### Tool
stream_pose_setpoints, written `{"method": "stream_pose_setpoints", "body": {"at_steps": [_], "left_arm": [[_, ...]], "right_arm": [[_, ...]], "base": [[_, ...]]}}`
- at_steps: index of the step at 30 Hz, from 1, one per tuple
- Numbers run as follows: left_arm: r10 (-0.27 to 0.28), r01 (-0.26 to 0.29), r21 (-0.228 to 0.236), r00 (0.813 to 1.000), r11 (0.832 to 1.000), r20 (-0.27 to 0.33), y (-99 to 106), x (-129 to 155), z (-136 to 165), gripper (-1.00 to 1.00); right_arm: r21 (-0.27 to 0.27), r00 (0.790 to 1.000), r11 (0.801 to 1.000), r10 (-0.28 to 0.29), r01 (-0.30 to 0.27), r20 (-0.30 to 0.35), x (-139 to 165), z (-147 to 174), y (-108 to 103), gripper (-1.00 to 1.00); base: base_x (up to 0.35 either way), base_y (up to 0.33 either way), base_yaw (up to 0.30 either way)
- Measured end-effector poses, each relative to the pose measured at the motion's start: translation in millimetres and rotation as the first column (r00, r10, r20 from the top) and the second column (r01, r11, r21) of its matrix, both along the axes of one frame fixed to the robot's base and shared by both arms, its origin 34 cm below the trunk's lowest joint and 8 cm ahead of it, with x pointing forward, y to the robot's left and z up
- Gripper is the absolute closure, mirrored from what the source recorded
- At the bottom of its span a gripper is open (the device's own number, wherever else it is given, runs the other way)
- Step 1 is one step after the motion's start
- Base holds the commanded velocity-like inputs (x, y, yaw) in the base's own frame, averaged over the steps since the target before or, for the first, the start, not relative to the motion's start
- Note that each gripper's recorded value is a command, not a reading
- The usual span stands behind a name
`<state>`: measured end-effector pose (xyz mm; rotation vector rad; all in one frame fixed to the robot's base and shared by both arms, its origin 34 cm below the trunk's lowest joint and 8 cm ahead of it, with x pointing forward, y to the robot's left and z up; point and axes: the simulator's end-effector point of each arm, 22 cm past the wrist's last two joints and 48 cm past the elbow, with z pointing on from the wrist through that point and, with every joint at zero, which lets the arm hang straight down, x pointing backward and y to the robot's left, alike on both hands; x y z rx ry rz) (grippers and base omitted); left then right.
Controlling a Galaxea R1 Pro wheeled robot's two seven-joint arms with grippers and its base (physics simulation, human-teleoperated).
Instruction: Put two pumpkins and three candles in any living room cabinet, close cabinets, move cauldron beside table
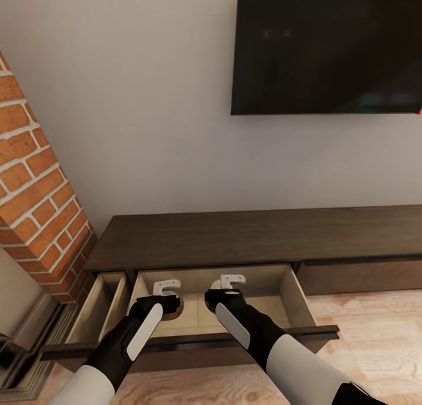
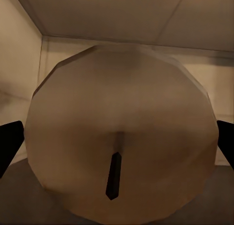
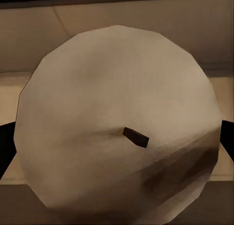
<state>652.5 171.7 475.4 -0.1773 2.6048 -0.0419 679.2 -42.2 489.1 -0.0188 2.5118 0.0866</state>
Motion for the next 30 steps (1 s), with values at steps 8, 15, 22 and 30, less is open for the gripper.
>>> {"method": "stream_pose_setpoints", "body": {"at_steps": [8,15,22,30], "left_arm": [[0.0,0.0,0.001,1.0,1.0,0.0,0,-3,-17,1.0],[0.0,0.0,0.0,1.0,1.0,0.004,0,-4,-24,1.0],[0.0,0.0,0.0,1.0,1.0,0.007,-1,-4,-23,1.0],[-0.002,0.002,0.0,1.0,1.0,0.003,-1,-5,-25,1.0]], "right_arm": [[-0.02,0.999,0.999,-0.049,0.049,0.024,-2,-28,-17,1.0],[-0.015,0.997,0.998,-0.061,0.062,0.037,-2,-36,-19,1.0],[-0.015,0.998,0.998,-0.06,0.06,0.035,-2,-37,-18,1.0],[-0.015,0.998,0.998,-0.059,0.06,0.034,-2,-37,-18,1.0]], "base": [[0.0,0.0,0.0],[0.0,0.0,0.0],[0.0,0.054,0.0],[0.003,0.029,0.0]]}}
